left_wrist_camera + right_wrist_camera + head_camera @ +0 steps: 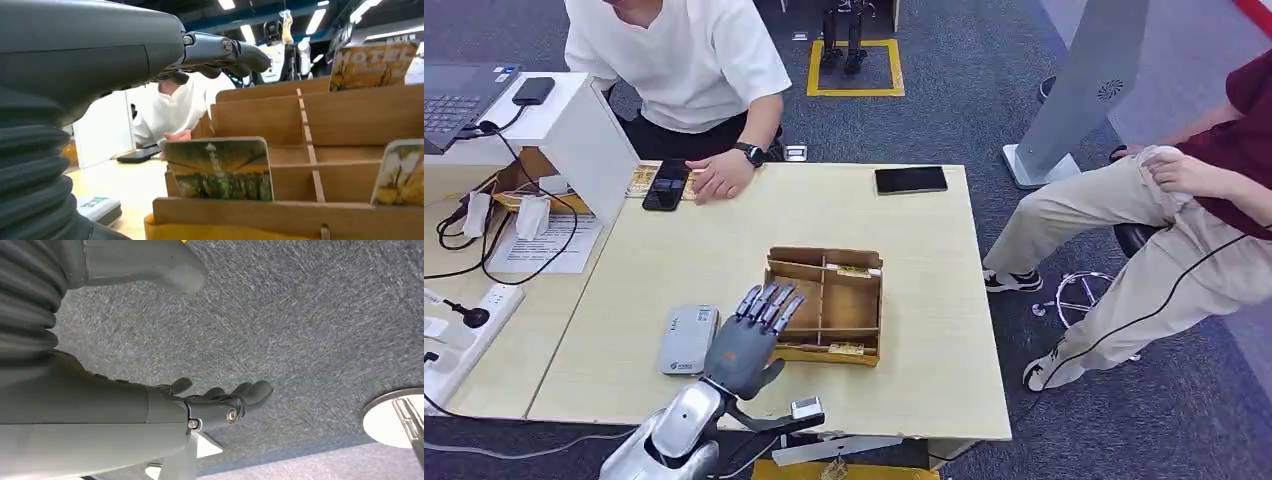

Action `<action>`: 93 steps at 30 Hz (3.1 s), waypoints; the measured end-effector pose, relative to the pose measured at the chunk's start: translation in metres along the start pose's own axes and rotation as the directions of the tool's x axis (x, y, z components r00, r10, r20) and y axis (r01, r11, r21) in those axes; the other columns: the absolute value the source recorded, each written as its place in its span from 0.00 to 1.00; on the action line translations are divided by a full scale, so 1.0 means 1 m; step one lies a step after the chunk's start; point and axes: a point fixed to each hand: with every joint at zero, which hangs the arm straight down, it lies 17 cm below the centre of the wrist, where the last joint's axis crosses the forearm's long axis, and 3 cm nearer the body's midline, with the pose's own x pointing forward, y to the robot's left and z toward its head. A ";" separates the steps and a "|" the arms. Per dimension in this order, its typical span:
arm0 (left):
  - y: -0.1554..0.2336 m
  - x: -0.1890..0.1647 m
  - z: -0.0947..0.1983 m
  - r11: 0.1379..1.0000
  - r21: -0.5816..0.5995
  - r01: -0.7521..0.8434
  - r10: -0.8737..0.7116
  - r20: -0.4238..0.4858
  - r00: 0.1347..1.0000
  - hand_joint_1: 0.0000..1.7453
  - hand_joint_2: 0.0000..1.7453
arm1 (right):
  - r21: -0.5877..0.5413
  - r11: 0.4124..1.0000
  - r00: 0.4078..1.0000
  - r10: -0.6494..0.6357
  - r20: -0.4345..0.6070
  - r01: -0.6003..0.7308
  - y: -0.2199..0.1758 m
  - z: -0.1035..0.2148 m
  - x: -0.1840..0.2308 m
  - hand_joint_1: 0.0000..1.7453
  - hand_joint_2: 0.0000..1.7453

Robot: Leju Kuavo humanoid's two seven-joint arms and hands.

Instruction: Pass the card to the sensor for recognition and then transmit it.

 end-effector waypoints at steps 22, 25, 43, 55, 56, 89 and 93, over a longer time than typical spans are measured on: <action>0.005 0.008 0.003 0.996 0.035 -0.087 0.086 0.031 0.996 1.00 1.00 | 0.005 1.000 1.000 0.007 0.019 -0.007 0.002 0.000 0.005 0.00 1.00; 0.005 0.008 0.003 0.995 0.037 -0.090 0.089 0.032 0.995 1.00 1.00 | 0.005 1.000 1.000 0.007 0.021 -0.007 0.001 0.000 0.006 0.00 1.00; 0.003 0.013 0.006 0.991 0.027 -0.131 0.129 0.057 0.990 1.00 1.00 | 0.006 1.000 0.999 0.008 0.033 -0.008 0.002 0.000 0.008 0.00 1.00; 0.069 0.029 0.010 0.874 0.308 -0.376 0.346 0.148 0.927 1.00 1.00 | 0.011 0.999 0.997 0.029 0.066 -0.030 0.003 0.001 0.013 0.00 1.00; 0.083 0.029 0.009 0.833 0.353 -0.426 0.395 0.159 0.905 1.00 1.00 | 0.012 0.999 0.997 0.031 0.068 -0.032 0.003 0.001 0.013 0.00 1.00; 0.181 -0.076 0.005 -0.001 0.737 -0.676 0.897 0.299 0.325 1.00 1.00 | -0.018 0.999 0.998 0.029 0.058 -0.028 0.003 0.010 0.011 0.00 1.00; 0.178 -0.092 0.001 -0.054 0.748 -0.661 0.920 0.294 0.259 1.00 1.00 | -0.016 0.999 0.998 0.034 0.059 -0.033 0.004 0.010 0.012 0.00 1.00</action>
